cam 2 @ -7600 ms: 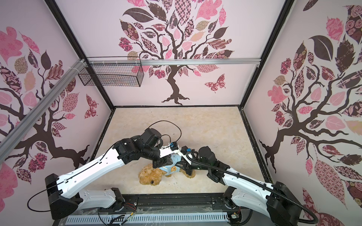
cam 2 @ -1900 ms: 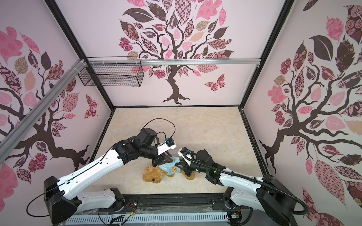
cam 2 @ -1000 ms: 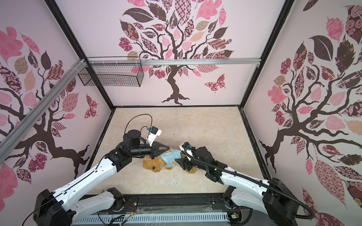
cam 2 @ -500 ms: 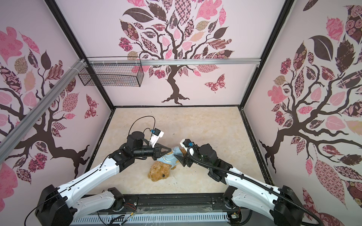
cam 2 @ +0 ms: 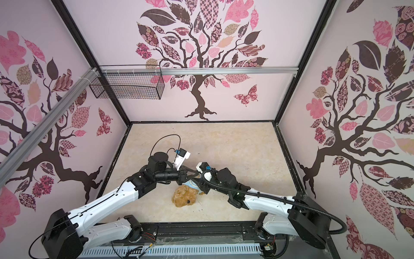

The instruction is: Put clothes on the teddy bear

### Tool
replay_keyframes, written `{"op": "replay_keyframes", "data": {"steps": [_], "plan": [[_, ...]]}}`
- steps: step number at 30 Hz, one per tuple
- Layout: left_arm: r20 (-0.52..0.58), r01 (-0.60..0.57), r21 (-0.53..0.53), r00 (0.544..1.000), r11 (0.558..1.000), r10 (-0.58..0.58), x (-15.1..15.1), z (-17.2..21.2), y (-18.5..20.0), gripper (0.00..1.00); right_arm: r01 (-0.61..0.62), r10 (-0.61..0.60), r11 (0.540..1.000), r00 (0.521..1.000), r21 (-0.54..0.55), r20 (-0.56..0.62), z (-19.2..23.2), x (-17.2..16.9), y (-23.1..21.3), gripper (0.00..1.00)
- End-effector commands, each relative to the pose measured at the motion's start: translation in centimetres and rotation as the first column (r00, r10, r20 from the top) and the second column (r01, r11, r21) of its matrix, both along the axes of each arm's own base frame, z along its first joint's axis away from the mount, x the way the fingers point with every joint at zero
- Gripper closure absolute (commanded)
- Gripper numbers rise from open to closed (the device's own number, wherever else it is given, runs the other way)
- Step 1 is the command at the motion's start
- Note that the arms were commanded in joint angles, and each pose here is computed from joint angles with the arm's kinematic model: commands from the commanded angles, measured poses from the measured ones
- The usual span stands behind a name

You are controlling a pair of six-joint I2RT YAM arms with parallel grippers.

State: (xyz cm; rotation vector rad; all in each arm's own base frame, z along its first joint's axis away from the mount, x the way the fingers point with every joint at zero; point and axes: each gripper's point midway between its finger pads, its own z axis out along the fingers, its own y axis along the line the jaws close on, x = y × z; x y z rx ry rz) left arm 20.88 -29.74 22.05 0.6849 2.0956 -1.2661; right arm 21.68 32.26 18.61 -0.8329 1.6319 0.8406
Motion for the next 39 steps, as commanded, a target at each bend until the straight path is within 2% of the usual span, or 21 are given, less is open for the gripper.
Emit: {"op": "replay_keyframes", "data": {"steps": [1, 7, 16, 20, 22, 27, 31, 35, 39], "plan": [[0.074, 0.066, -0.119, 0.996, 0.991, -0.057, -1.0, 4.7, -0.6, 1.00, 0.094, -0.100, 0.994, 0.991, -0.064, -0.087, -4.9, 0.6, -1.8, 0.60], [0.102, 0.075, -0.174, 0.993, 0.982, -0.058, -0.5, 7.2, -0.2, 1.00, 0.103, -0.128, 0.985, 0.974, -0.136, -0.188, -10.1, -0.7, -3.7, 0.60], [0.113, 0.048, -0.145, 0.993, 0.988, -0.032, 0.7, 6.4, 0.3, 1.00, 0.023, -0.066, 0.983, 0.971, -0.183, -0.231, -11.9, -2.3, -3.8, 0.49], [0.103, 0.055, -0.121, 0.994, 0.991, -0.042, 0.6, 5.5, 0.3, 1.00, 0.005, -0.041, 0.982, 0.982, -0.190, -0.185, -10.4, -2.2, -3.4, 0.42], [0.092, 0.065, -0.105, 0.994, 0.992, -0.056, 0.4, 4.7, 0.3, 1.00, 0.016, -0.046, 0.979, 0.988, -0.205, -0.144, -9.2, -1.8, -3.5, 0.36], [0.066, 0.085, -0.065, 0.995, 0.994, -0.081, 0.0, 3.0, 0.4, 1.00, 0.071, -0.071, 0.966, 0.997, -0.247, 0.009, -5.0, -0.9, -4.5, 0.23], [0.052, 0.077, -0.063, 0.996, 0.995, -0.074, 0.0, 2.6, 0.4, 1.00, 0.053, -0.028, 0.969, 0.994, -0.241, 0.109, -2.1, -1.2, -4.6, 0.20], [0.035, 0.055, -0.066, 0.998, 0.996, -0.053, 0.2, 2.5, 0.2, 1.00, 0.004, 0.021, 0.982, 0.991, -0.187, 0.132, -0.6, -2.1, -3.8, 0.19], [0.012, 0.053, -0.057, 0.999, 0.997, -0.053, -0.1, 2.1, -0.4, 1.00, -0.010, 0.044, 0.984, 0.982, -0.180, 0.185, 0.4, -2.4, -2.9, 0.19]]}}
